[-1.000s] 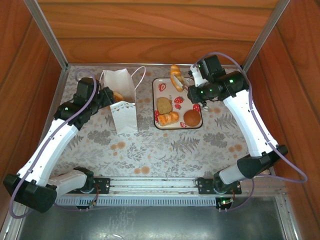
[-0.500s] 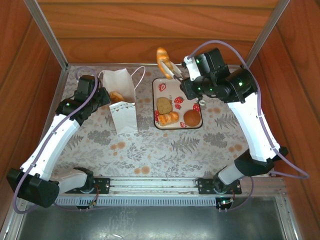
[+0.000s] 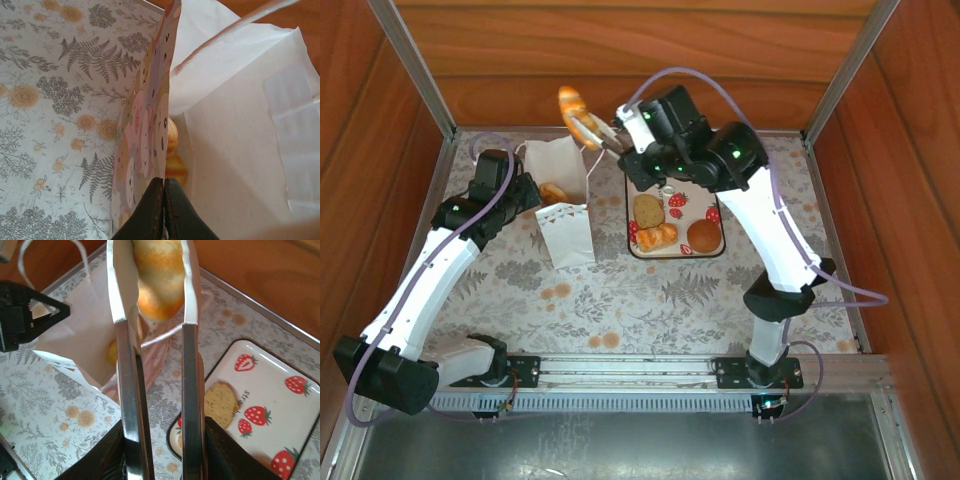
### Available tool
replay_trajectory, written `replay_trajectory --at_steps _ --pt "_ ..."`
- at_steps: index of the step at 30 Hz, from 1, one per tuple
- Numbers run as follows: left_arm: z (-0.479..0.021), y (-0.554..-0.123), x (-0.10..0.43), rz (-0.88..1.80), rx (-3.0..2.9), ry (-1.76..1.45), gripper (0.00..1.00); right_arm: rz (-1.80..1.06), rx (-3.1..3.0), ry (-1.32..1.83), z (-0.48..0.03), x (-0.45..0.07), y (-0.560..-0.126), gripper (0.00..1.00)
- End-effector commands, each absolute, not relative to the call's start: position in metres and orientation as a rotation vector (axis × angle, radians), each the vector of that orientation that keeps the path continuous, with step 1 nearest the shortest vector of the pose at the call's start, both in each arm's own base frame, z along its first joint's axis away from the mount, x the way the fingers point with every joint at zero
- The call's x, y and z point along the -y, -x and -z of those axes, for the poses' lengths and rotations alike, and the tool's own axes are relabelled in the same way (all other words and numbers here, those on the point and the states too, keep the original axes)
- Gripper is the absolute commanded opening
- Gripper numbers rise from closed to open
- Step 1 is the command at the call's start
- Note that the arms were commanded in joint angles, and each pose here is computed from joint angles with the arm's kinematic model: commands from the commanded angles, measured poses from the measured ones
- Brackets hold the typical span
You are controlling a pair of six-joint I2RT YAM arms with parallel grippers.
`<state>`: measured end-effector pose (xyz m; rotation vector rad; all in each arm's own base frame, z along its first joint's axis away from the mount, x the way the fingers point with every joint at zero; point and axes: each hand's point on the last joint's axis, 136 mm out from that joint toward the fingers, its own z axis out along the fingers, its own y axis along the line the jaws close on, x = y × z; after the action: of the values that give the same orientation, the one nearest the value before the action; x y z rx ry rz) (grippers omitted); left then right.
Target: Place the fake bread into the paper bag
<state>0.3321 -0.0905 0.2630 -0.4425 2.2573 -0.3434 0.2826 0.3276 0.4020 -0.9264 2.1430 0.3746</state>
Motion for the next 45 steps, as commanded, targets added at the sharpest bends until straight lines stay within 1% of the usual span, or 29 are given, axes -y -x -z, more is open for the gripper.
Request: replay_trajectory --at_steps 1,11,19,30,45 --pt "-0.268 -0.334 0.087 0.346 -2.25 0.47 0.06 -0.441 -2.055 0.942 -0.419 -0.347 -0.28 0.37" --pt "-0.267 -0.335 0.088 0.346 -2.253 0.471 0.03 -0.424 -2.113 1.03 -0.385 -0.374 -0.274 0.37" --pt "-0.264 -0.335 0.087 0.338 -2.258 0.472 0.01 -0.356 -2.162 1.083 -0.359 -0.381 -0.273 0.37" --pt "-0.257 -0.337 0.085 0.287 -2.279 0.428 0.01 -0.203 -2.205 1.151 -0.332 -0.378 -0.273 0.37" --pt "-0.258 -0.336 0.084 0.278 -2.276 0.421 0.01 -0.045 -2.211 1.212 -0.315 -0.37 -0.279 0.39"
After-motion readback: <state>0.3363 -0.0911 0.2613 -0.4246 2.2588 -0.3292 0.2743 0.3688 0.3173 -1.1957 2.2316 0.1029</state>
